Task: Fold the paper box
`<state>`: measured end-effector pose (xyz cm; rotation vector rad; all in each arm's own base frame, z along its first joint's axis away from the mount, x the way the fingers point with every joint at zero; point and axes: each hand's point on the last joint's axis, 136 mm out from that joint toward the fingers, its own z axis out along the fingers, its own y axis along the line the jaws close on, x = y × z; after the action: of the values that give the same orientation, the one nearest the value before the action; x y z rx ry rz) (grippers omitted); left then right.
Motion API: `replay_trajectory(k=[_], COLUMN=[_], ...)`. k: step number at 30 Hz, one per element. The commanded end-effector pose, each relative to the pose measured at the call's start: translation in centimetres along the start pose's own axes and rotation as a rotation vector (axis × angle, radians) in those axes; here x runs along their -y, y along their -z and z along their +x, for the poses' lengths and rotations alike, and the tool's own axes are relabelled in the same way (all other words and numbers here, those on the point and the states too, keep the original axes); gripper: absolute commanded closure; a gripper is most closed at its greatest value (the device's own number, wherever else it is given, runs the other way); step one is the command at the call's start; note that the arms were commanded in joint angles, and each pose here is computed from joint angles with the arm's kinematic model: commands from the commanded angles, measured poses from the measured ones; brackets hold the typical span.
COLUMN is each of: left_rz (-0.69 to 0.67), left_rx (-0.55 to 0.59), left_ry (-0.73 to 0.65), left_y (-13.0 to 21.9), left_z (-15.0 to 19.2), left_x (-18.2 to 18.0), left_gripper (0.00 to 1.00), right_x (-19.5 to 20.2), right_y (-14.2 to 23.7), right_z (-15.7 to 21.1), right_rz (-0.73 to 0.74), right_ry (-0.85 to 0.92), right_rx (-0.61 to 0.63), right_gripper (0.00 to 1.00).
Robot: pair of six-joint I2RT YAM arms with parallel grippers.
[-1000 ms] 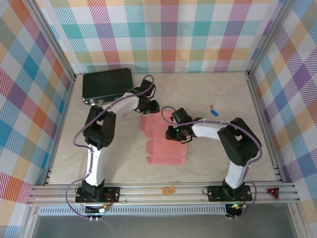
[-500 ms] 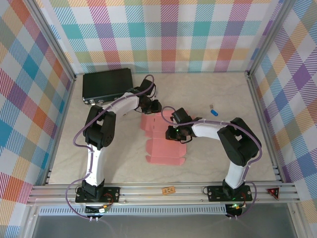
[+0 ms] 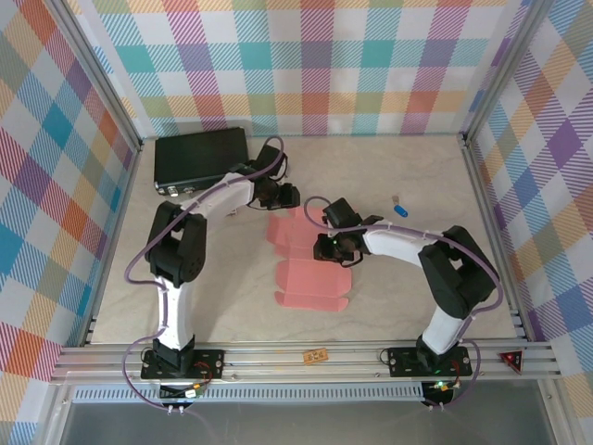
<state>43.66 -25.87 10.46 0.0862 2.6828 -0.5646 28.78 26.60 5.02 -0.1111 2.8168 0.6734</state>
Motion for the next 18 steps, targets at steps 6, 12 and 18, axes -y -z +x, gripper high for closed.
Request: replay_trajectory(k=[6,12,18], left_rz=[0.025,0.062,0.065], left_rx=[0.034,-0.017,-0.074], left_ry=[-0.055,-0.019,-0.004], left_y=[3.8,1.2,-1.9], left_z=[3.5,7.2,9.5], left_x=[2.8,3.9,4.4], left_gripper=[0.66,1.0,1.0], right_x=[0.9,4.4,7.9], right_y=[6.6,7.9,7.2], right_z=[-6.0,-9.2,-10.9], right_rz=[-0.004,0.023,0.069], right_ry=[0.011,-0.022,-0.062], right_rx=[0.151,0.161,0.137], right_gripper=[0.71,0.66,0.6])
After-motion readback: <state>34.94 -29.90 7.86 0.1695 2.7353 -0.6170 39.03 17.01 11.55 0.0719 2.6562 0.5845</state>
